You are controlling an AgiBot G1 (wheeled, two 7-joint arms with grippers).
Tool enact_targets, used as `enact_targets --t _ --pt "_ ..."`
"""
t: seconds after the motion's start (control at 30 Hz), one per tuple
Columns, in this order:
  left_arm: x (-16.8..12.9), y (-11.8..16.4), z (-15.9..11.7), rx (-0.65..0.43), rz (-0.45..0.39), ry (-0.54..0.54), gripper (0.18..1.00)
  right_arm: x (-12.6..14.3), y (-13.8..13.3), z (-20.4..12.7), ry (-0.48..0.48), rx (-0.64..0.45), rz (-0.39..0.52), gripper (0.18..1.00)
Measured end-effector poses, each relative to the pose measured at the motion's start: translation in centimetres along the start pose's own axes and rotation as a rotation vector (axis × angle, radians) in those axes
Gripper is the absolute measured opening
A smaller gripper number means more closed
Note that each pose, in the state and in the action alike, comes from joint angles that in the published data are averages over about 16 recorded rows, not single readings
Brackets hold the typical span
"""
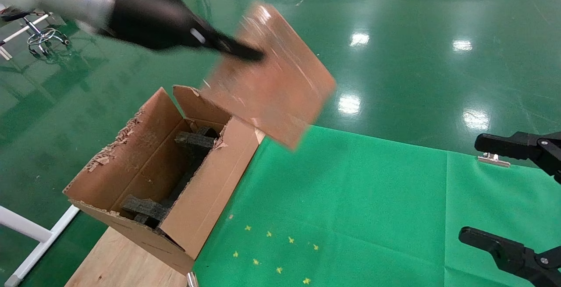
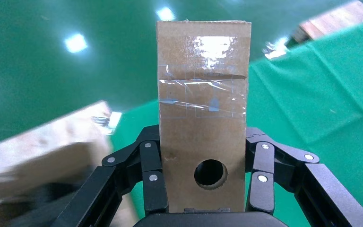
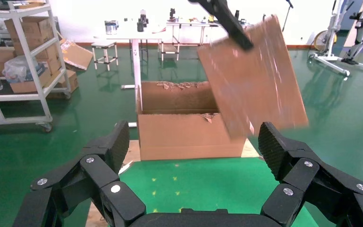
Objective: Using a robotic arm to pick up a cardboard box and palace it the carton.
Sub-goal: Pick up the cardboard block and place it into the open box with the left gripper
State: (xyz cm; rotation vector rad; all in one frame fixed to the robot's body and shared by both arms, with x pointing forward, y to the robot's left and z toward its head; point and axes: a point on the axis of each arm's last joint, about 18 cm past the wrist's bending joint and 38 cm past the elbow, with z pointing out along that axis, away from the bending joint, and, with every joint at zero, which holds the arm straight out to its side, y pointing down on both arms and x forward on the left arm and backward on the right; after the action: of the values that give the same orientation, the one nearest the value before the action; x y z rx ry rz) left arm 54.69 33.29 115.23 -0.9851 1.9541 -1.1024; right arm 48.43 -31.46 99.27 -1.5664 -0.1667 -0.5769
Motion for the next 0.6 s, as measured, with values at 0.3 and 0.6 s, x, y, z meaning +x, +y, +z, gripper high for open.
enact_targets --t 0.3,0.6 --pt "-8.1 3.1 -6.4 -0.020 0.027 -0.172 0.374 0.0 0.0 0.0 0.000 0.000 0.000 0.998" --pt "-14.1 10.0 -5.5 -0.184 -0.006 -0.240 0.372 0.0 0.0 0.0 0.000 0.000 0.000 1.001"
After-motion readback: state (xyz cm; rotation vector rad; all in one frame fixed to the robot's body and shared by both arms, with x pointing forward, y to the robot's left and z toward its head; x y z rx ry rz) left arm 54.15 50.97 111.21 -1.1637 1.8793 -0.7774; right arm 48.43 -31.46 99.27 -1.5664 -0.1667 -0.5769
